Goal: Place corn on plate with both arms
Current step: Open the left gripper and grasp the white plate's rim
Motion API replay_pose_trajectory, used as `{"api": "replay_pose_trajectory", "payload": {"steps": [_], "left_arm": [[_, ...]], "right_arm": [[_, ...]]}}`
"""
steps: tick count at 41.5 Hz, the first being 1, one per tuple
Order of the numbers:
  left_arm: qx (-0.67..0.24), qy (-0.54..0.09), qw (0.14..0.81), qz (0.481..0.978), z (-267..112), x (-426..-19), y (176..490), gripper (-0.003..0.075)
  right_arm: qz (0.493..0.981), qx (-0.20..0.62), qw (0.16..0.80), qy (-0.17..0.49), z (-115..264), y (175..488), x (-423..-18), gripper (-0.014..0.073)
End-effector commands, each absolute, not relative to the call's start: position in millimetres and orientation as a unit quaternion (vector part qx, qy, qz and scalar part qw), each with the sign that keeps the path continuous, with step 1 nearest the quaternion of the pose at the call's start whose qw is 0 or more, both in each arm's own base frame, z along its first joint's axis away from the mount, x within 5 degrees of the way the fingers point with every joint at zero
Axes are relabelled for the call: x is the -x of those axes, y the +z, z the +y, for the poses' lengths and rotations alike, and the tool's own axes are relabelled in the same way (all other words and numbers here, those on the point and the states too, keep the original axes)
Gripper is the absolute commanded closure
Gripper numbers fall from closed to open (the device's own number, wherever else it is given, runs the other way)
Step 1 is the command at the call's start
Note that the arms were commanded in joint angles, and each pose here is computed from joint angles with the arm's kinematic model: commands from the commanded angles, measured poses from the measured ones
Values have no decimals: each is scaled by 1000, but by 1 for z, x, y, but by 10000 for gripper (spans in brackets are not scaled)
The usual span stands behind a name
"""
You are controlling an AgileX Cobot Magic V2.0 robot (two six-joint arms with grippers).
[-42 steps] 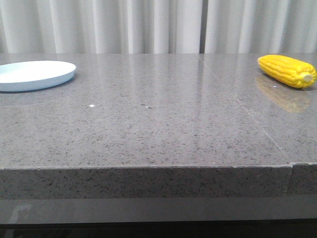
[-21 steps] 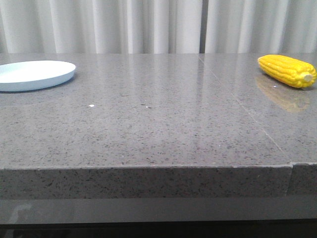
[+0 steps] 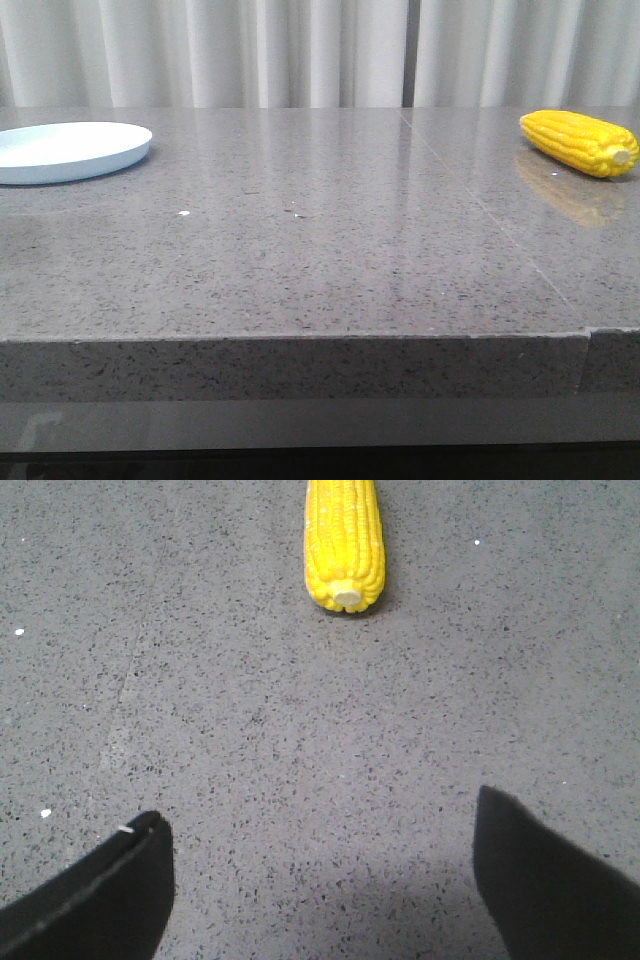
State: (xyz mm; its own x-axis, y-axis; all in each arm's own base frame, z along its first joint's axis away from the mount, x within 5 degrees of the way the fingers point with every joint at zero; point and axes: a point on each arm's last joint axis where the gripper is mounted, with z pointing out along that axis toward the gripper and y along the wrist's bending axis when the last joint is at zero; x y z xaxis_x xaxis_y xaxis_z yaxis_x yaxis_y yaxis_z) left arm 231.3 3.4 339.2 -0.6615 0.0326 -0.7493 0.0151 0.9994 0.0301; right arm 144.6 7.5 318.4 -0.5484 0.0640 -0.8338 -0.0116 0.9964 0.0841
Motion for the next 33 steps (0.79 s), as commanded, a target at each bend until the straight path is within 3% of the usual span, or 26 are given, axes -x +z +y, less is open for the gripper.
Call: {"api": "replay_pose_trajectory", "payload": {"steps": [1,6,13,33], "left_arm": [[10,3,421,907,11,-259,355,124],[14,-18,390,921,25,-295,349,124],[19,-92,378,921,37,-337,340,130],[33,-99,353,930,52,-413,296,312]], "right_arm": [[856,-9,516,30,6,334,-148,-39],[856,-9,516,30,6,334,-148,-39],[856,-9,516,30,6,334,-148,-39],[857,-9,515,30,6,334,-148,-39]]}}
